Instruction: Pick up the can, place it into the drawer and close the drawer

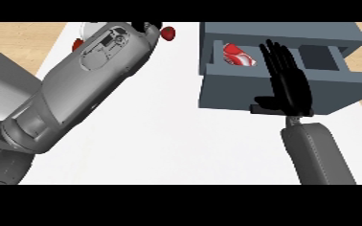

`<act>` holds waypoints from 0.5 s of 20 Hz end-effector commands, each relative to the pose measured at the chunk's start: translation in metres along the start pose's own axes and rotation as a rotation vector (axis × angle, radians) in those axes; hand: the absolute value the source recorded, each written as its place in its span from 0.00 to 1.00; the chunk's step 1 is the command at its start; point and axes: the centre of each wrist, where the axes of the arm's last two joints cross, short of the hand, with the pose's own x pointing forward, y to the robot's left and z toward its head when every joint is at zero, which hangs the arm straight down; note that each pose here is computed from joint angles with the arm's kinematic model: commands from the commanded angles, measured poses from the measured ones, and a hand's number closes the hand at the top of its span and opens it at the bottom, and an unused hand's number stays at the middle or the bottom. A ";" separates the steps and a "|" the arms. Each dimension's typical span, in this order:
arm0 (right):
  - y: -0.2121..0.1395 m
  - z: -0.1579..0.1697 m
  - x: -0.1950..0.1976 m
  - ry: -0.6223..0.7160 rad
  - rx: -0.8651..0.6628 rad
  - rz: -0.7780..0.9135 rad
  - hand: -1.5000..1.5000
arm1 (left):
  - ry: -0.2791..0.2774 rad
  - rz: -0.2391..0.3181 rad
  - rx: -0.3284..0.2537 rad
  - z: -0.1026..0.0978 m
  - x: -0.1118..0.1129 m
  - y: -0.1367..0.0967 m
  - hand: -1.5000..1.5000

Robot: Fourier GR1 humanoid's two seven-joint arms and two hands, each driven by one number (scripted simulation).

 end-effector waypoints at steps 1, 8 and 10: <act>0.041 0.013 -0.002 0.061 0.082 0.017 0.00 | 0.021 -0.012 -0.017 0.003 0.003 0.017 0.00; 0.042 -0.029 -0.006 0.089 -0.027 0.045 0.00 | 0.031 -0.023 -0.006 0.011 -0.013 0.038 0.00; 0.046 -0.040 0.006 0.077 -0.048 0.029 0.00 | 0.030 -0.002 -0.015 0.017 -0.014 0.041 0.00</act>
